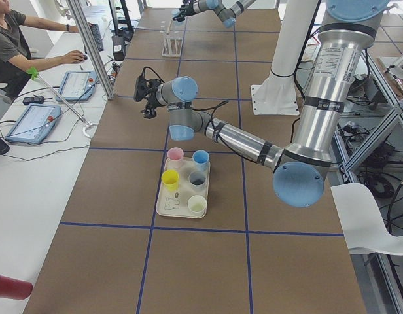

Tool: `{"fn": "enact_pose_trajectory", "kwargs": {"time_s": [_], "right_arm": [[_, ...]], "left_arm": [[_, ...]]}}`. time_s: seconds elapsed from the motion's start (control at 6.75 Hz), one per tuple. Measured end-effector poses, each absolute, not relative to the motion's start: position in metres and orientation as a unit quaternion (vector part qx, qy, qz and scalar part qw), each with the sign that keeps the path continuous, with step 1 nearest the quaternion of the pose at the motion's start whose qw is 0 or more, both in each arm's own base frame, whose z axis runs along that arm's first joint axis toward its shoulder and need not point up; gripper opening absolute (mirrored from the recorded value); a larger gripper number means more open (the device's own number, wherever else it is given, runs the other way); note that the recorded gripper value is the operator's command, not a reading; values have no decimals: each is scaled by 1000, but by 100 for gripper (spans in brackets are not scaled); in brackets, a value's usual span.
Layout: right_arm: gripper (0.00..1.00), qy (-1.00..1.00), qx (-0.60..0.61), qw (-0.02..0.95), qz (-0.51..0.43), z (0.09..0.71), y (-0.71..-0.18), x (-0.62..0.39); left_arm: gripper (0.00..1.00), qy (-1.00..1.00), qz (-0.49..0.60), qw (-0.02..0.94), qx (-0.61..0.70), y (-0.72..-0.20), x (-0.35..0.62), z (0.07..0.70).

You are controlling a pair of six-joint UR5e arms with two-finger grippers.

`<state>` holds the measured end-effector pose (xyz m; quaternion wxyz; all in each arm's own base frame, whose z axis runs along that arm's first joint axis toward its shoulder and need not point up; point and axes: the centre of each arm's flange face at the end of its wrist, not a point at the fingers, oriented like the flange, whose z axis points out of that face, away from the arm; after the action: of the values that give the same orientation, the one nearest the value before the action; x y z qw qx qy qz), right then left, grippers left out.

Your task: Transfer IKEA cup to right arm and place on rack

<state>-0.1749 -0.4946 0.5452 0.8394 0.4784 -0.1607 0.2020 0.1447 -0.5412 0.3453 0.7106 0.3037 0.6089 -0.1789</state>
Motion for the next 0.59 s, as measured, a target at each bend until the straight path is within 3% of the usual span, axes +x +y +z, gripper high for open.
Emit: {"fn": "enact_pose_trajectory", "kwargs": {"time_s": [0.59], "right_arm": [[100, -185, 488, 828, 206, 522, -493, -174]], "left_arm": [[100, 608, -178, 712, 304, -542, 145, 346]]}}
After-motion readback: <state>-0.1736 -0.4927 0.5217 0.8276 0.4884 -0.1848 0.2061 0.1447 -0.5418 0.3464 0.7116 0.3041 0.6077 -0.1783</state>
